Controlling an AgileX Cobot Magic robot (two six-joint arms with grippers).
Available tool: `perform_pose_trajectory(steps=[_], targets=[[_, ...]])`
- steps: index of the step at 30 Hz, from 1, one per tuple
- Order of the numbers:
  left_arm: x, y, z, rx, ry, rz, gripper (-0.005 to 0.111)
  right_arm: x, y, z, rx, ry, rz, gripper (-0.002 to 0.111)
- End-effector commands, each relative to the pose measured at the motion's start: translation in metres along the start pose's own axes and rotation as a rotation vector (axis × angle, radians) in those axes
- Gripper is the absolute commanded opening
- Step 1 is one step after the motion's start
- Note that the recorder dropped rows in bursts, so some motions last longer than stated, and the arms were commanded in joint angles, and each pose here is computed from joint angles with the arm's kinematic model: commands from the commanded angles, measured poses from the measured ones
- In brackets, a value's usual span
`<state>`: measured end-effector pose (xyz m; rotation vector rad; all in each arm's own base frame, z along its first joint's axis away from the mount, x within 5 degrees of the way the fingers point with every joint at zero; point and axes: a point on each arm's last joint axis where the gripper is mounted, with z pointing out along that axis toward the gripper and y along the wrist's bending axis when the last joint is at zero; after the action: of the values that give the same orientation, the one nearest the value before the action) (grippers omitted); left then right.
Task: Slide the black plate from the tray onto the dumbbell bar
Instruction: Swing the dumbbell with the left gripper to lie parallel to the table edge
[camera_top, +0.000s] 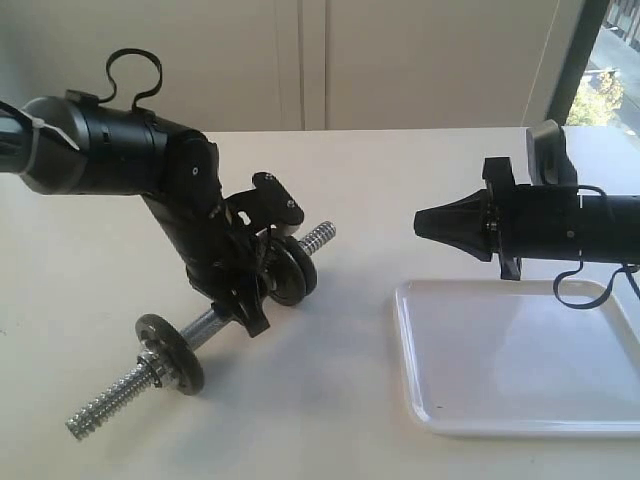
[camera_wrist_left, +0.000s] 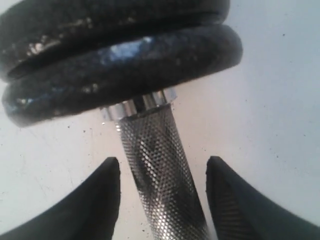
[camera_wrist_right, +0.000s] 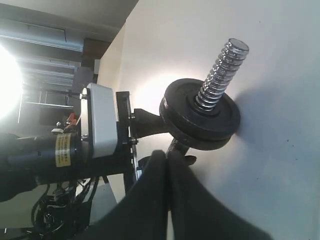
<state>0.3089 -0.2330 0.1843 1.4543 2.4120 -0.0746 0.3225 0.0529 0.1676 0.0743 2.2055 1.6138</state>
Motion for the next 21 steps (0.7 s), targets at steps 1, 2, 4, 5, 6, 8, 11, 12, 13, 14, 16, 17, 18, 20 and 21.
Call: perform_pose_trajectory(steps=[1, 2, 4, 5, 6, 8, 11, 12, 13, 14, 16, 17, 18, 20, 21], targets=[[0.000, 0.000, 0.000, 0.006, 0.010, 0.007, 0.051, -0.001, 0.004, -0.001, -0.016, -0.007, -0.023, 0.000], [0.000, 0.000, 0.000, 0.005, 0.008, 0.007, 0.047, -0.001, 0.004, -0.001, -0.016, -0.007, -0.025, 0.000], [0.000, 0.000, 0.000, 0.006, 0.010, 0.007, 0.037, -0.002, 0.004, -0.001, -0.017, -0.009, -0.024, 0.000], [0.000, 0.000, 0.000, 0.007, 0.012, 0.007, 0.031, -0.002, 0.004, -0.001, -0.017, -0.009, -0.024, 0.000], [0.001, 0.000, 0.000, 0.009, 0.016, 0.007, 0.026, -0.002, 0.004, -0.001, -0.017, -0.009, -0.024, 0.000], [0.001, 0.000, 0.000, 0.010, 0.018, 0.007, 0.015, -0.002, 0.004, -0.001, -0.017, -0.009, -0.027, 0.000], [0.002, -0.001, 0.000, 0.014, 0.025, 0.007, 0.001, -0.002, 0.004, -0.001, -0.017, -0.009, -0.027, 0.000], [0.002, -0.001, -0.001, 0.015, 0.027, 0.010, 0.000, -0.002, 0.004, -0.001, -0.017, -0.009, -0.027, 0.000], [0.002, -0.001, -0.002, 0.016, 0.028, 0.024, 0.000, -0.002, 0.004, -0.001, -0.017, -0.009, -0.027, 0.000], [0.002, -0.001, -0.003, 0.016, 0.028, 0.030, 0.000, -0.002, 0.004, -0.001, -0.017, -0.009, -0.027, 0.000], [0.002, -0.001, -0.008, 0.013, 0.021, 0.041, 0.000, -0.002, 0.004, -0.001, -0.018, -0.011, -0.026, 0.000], [0.001, -0.001, -0.011, 0.010, 0.015, 0.049, 0.000, -0.002, 0.004, -0.001, -0.018, -0.011, -0.026, 0.000], [0.001, -0.001, -0.015, 0.005, 0.006, 0.057, 0.000, -0.002, 0.004, -0.001, -0.018, -0.011, -0.026, 0.000], [0.000, 0.000, -0.022, -0.001, -0.011, 0.075, 0.000, -0.002, 0.004, -0.001, -0.018, -0.011, -0.026, 0.000], [-0.001, -0.001, -0.025, -0.001, -0.021, 0.082, 0.000, -0.002, 0.004, -0.001, -0.018, -0.011, -0.026, 0.000]])
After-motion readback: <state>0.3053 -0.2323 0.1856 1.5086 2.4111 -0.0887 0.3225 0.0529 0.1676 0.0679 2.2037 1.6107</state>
